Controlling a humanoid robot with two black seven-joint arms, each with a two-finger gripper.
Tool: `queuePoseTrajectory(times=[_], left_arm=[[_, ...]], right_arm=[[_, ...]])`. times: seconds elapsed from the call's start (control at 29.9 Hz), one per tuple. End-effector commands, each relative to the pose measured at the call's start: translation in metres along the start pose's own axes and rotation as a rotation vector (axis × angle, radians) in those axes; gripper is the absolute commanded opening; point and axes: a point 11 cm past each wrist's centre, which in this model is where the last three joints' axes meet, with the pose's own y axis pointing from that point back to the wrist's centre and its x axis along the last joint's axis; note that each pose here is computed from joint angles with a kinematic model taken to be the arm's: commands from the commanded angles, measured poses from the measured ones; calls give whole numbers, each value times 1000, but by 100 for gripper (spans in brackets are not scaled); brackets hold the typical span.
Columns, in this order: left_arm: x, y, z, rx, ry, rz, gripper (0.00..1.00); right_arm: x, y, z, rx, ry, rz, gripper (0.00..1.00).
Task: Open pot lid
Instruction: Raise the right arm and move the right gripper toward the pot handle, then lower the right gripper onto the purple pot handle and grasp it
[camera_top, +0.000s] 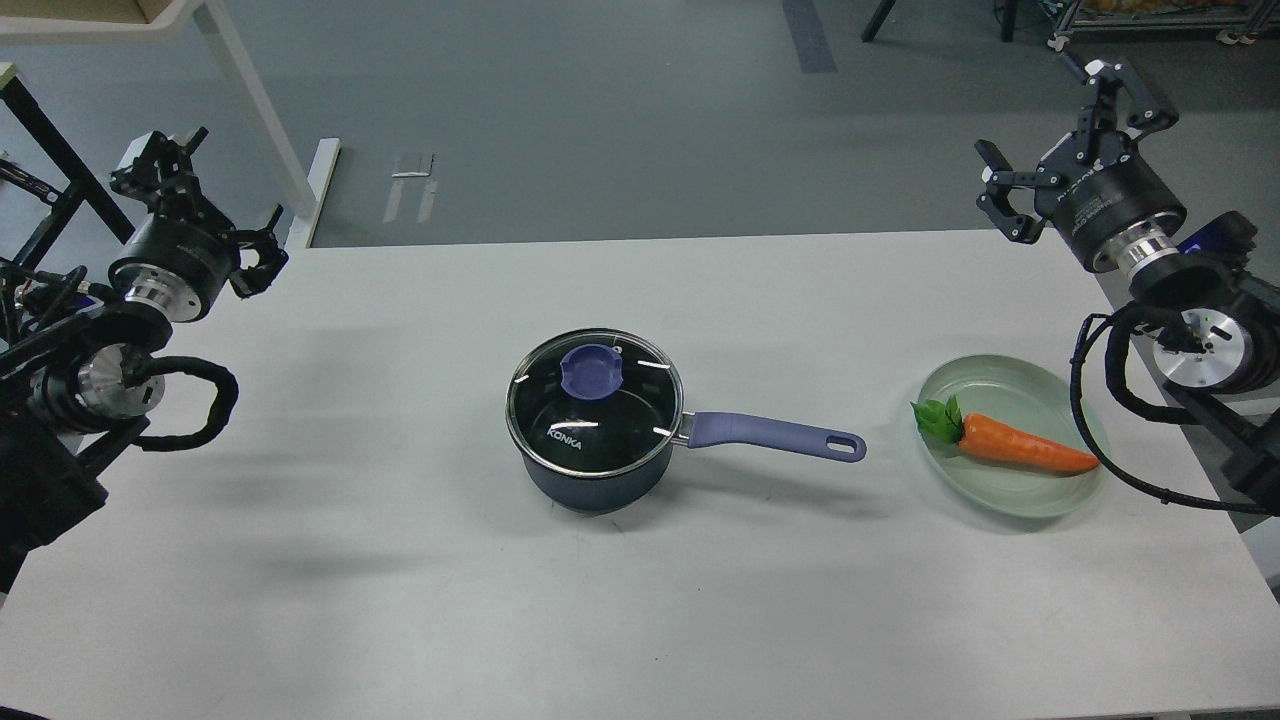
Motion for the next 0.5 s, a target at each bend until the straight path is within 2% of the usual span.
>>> queuePoseTrajectory(times=[0.0, 0.27, 0.47], left_arm=[[-3, -2, 1, 29, -40, -37, 100], [-4, -1, -1, 35, -37, -41, 100], [-9, -4, 0, 35, -48, -54, 100]], right_arm=[[-111, -29, -30, -97, 812, -373, 100], [-132, -32, -30, -124, 905, -456, 100], [-142, -16, -15, -171, 1023, -567, 100]])
